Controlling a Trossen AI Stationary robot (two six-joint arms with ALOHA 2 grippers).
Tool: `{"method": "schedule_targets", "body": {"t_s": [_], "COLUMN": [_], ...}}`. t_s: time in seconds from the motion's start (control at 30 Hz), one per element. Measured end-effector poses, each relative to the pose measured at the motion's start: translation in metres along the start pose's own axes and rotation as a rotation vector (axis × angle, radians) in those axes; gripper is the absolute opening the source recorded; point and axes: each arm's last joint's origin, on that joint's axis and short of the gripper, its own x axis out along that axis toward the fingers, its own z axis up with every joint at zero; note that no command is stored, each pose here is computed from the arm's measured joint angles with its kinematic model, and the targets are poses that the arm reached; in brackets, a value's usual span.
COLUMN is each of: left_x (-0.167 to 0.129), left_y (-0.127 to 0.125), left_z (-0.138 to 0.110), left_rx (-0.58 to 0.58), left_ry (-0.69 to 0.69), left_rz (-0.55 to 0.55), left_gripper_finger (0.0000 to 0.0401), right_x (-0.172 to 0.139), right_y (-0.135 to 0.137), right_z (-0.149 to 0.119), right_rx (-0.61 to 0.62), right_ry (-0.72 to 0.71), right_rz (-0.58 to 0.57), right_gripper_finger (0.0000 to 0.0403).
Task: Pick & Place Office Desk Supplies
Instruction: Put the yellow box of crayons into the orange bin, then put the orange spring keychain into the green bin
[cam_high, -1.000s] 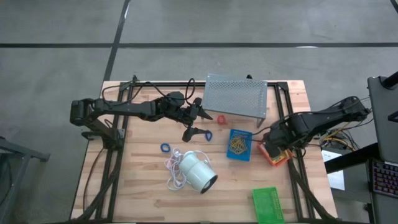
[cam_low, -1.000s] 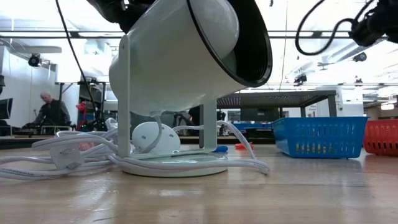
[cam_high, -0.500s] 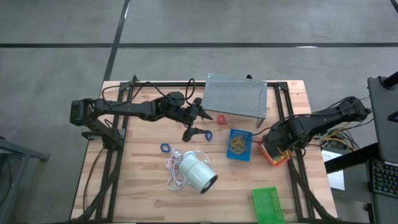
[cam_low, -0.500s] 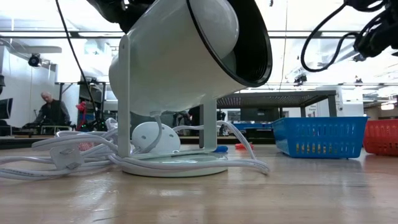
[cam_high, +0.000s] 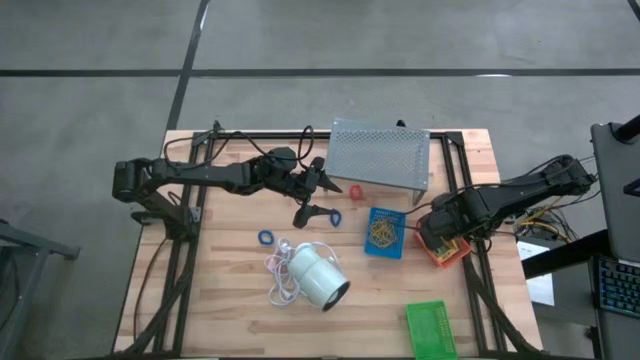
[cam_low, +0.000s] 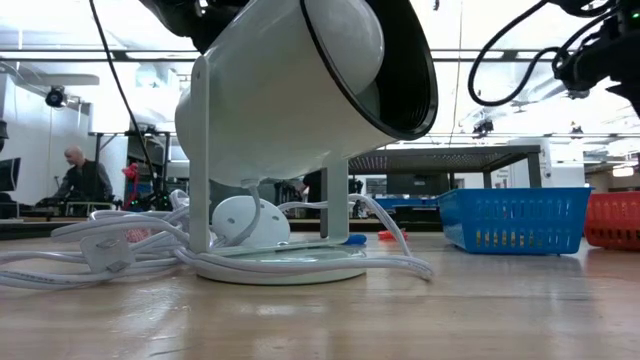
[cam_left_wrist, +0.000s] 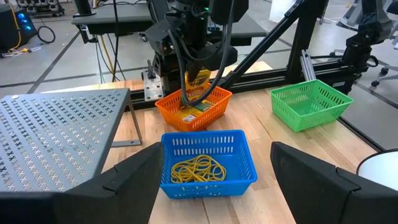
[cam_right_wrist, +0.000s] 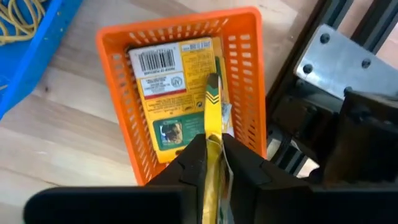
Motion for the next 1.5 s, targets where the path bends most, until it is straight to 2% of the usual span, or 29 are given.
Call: {"method": "schedule_targets", "body": {"t_s": [0.4, 0.7, 0.87, 1.23, 1.5], "left_x": [0.000, 0.000, 0.000, 0.000, 0.000], "left_y": [0.000, 0.000, 0.000, 0.000, 0.000], "left_z": [0.000, 0.000, 0.000, 0.000, 0.000], "left_rx": [0.000, 0.000, 0.000, 0.000, -0.011], "left_ry": [0.000, 0.000, 0.000, 0.000, 0.000], "left_rz": [0.000, 0.000, 0.000, 0.000, 0.000], "left_gripper_finger": [0.0294, 0.0294, 0.0294, 0.0294, 0.0294], "right_x": [0.000, -0.001, -0.001, -0.004, -0.045], "right_y": [0.001, 0.007, 0.010, 0.011, 0.018], "right_z": [0.001, 0.004, 0.006, 0.006, 0.008], "right_rx": [-0.008, -0.002, 0.001, -0.009, -0.129], "right_ry": [-0.034, -0.138, -0.195, -0.197, -0.239], "right_rz": [0.007, 0.061, 0.088, 0.102, 0.243], "right_gripper_finger": [0.0113, 0.0142, 0.0150, 0.0149, 0.0128]}}
